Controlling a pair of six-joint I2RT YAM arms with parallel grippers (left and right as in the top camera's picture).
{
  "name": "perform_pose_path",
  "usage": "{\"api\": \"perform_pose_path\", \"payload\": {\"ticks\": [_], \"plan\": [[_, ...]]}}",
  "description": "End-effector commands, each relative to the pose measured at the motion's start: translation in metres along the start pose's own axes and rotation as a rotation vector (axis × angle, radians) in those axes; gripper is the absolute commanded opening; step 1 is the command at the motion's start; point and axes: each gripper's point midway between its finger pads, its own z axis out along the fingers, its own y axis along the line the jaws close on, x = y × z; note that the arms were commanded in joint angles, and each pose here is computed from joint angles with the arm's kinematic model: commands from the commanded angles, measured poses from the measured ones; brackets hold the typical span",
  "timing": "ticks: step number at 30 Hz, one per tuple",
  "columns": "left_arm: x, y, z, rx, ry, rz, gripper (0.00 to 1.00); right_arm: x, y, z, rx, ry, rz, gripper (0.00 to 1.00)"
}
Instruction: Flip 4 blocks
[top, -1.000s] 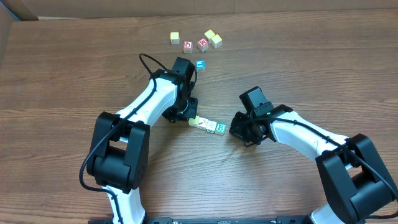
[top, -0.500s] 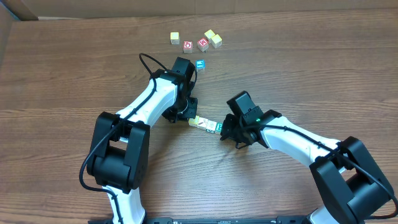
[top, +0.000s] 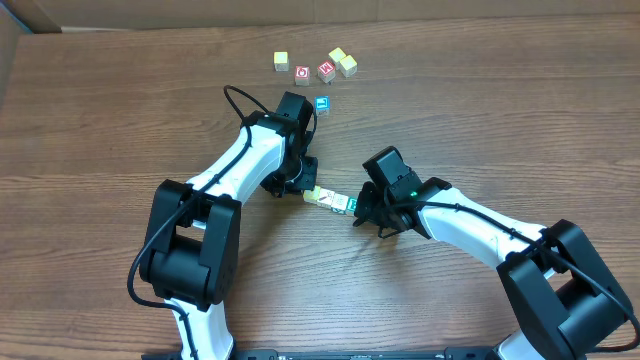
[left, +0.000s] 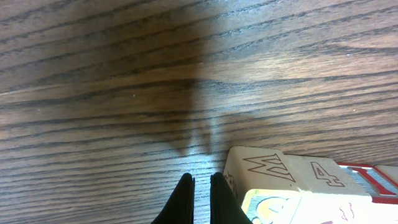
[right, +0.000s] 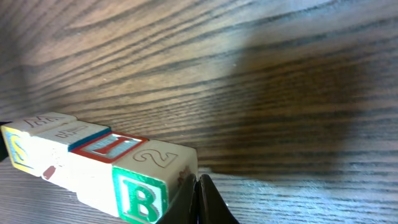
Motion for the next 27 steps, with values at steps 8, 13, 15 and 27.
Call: {"api": "perform_pose_path", "payload": {"ticks": [8, 13, 15, 27], "plan": [[0.002, 0.000, 0.006, -0.013, 0.011, 0.025, 0.04, 0.004, 0.018, -0.007, -0.041, -0.025, 0.016, 0.04], [0.002, 0.000, 0.006, -0.014, 0.011, 0.027, 0.04, 0.011, 0.023, -0.006, -0.046, -0.015, 0.059, 0.04], [0.001, 0.000, 0.006, -0.013, 0.008, 0.029, 0.04, 0.013, 0.024, -0.006, -0.046, -0.012, 0.083, 0.04], [-0.007, -0.002, 0.006, -0.005, -0.026, 0.040, 0.04, 0.017, 0.027, -0.005, -0.050, -0.004, 0.171, 0.04]]}}
